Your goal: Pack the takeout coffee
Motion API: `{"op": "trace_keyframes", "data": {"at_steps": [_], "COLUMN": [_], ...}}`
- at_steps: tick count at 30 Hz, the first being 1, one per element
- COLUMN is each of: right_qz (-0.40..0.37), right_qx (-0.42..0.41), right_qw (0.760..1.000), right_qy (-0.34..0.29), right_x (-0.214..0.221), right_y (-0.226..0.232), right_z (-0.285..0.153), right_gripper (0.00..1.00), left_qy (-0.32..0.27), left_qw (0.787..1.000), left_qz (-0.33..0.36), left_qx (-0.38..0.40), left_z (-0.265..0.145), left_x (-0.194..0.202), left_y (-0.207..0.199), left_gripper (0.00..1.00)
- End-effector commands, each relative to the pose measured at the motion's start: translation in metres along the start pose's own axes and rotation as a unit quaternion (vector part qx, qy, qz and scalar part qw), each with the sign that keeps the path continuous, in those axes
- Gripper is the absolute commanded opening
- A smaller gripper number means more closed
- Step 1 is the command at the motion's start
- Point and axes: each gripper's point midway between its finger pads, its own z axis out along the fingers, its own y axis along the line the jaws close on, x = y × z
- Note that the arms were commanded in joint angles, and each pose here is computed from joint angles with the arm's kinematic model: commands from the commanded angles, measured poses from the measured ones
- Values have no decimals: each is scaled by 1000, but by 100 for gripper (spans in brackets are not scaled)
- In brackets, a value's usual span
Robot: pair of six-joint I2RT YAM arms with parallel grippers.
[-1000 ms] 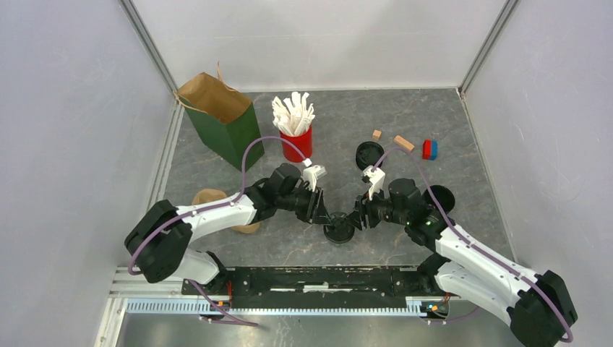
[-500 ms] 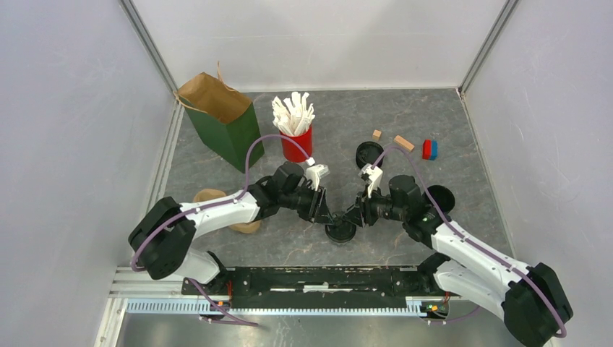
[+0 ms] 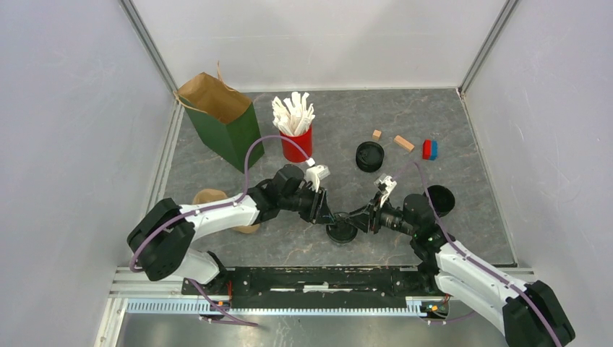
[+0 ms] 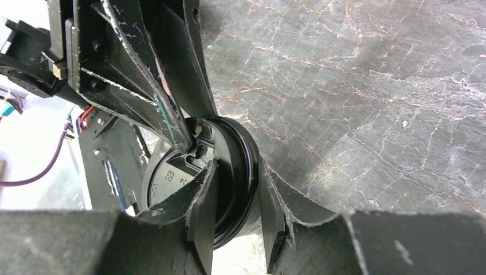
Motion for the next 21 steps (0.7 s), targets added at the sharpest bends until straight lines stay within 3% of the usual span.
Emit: {"op": "trace_keyframes", "data": {"at_steps": [1,8,21], "right_qz": [74,107,124], "right_qx": [74,53,67], "right_qw": [990,992,990], "right_qy": [93,29,-4], "right_x": [82,54,40], "right_y": [-31,-18,-19], "right_z": [-19,-14,-14], "right_gripper": [35,35,35], "left_qy": [47,-20,-53], "left_qw": [994,997,996], "left_qz": [-23,-27,-70], "left_qx": [-95,-74,-15], "left_z": [-6,-10,-22], "left_x": [42,-12,-35], "left_y": [45,15,-22], "left_gripper": [43,54,82]}}
